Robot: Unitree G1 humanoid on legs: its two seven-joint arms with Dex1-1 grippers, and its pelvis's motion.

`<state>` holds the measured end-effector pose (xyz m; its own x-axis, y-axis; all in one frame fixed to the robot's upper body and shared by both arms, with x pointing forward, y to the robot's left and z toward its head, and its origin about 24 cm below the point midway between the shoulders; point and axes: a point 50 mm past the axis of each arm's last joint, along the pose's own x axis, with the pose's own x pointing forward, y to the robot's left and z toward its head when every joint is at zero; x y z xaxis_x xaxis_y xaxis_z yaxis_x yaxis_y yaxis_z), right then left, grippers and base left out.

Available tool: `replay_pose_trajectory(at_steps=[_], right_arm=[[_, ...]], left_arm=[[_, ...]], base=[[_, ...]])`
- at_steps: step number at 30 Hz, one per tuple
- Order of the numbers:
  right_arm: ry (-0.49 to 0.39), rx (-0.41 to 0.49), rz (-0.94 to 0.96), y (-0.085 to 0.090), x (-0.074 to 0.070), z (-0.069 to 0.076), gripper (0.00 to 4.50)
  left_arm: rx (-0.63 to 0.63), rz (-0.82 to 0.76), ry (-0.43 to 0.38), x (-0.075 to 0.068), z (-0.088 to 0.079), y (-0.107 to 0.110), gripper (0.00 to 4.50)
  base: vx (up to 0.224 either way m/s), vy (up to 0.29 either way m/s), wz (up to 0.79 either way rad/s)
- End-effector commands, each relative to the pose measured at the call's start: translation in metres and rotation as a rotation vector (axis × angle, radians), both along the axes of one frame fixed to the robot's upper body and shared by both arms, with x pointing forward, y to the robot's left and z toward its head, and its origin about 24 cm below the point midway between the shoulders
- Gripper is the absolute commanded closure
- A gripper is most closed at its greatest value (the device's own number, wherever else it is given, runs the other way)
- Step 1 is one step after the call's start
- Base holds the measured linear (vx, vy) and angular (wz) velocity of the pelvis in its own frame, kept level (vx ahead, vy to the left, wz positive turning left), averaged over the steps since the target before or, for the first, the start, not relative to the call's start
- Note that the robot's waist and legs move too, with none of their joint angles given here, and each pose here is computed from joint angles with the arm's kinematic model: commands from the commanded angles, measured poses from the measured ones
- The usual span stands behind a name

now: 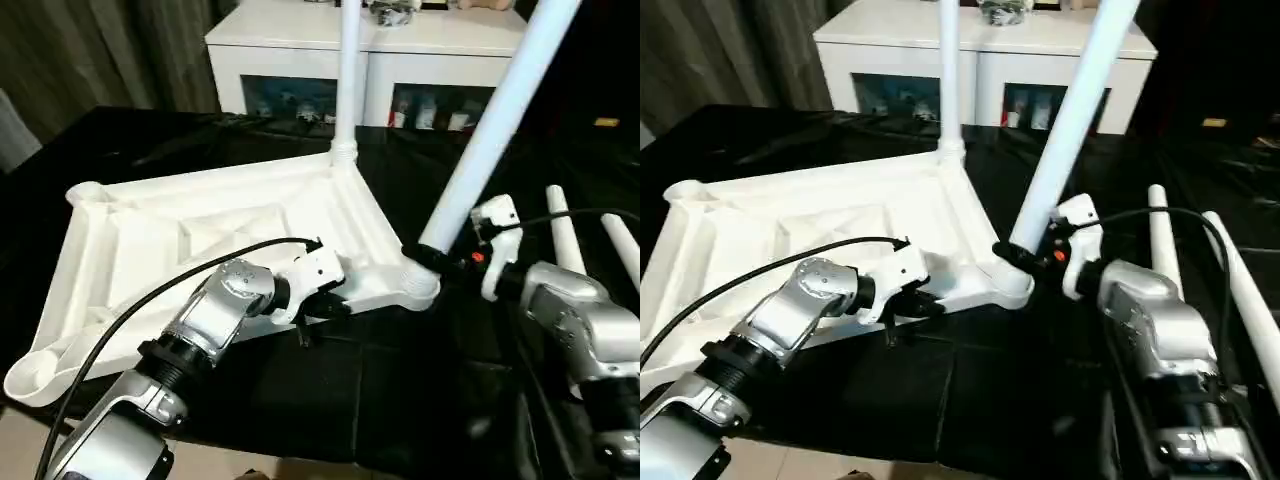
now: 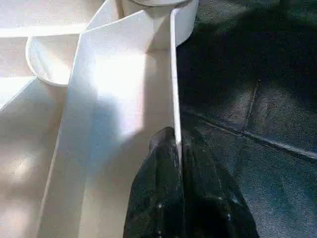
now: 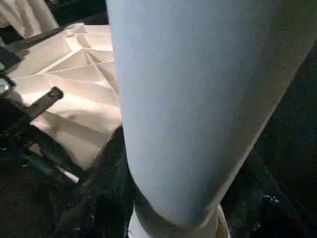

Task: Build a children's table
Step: Rotate leg to tighten

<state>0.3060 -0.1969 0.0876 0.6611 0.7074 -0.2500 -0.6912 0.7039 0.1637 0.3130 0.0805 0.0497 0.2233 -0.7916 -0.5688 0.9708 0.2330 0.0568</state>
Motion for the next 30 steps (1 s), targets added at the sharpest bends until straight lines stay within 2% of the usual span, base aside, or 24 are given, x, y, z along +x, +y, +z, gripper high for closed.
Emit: replay_pose_trajectory(at_steps=[1, 8, 18, 22, 27, 30], right_arm=[[0.075, -0.035, -0.002, -0.005, -0.005, -0.012, 2.65], [0.104, -0.089, -0.007, -0.011, -0.001, -0.015, 2.65], [0.119, -0.184, 0.074, -0.005, 0.008, -0.012, 2.65], [0.125, -0.183, 0.083, -0.003, 0.011, -0.011, 2.65], [0.143, -0.138, 0.087, -0.002, 0.012, -0.016, 2.65], [0.136, -0.055, 0.044, -0.002, 0.01, -0.02, 2.65]], left_arm=[[-0.009, -0.018, 0.024, -0.005, -0.006, -0.002, 4.5], [-0.006, -0.029, 0.03, -0.005, -0.006, -0.003, 4.5], [0.006, -0.062, 0.05, -0.009, -0.006, -0.001, 4.5], [0.008, -0.063, 0.051, -0.009, -0.006, -0.001, 4.5], [0.01, -0.063, 0.05, -0.009, -0.006, 0.0, 4.5], [0.004, -0.056, 0.048, -0.009, -0.006, 0.0, 4.5]], base=[[0.0, 0.0, 0.0], [0.0, 0.0, 0.0], [0.0, 0.0, 0.0], [0.0, 0.0, 0.0], [0.0, 0.0, 0.0], [0.0, 0.0, 0.0]])
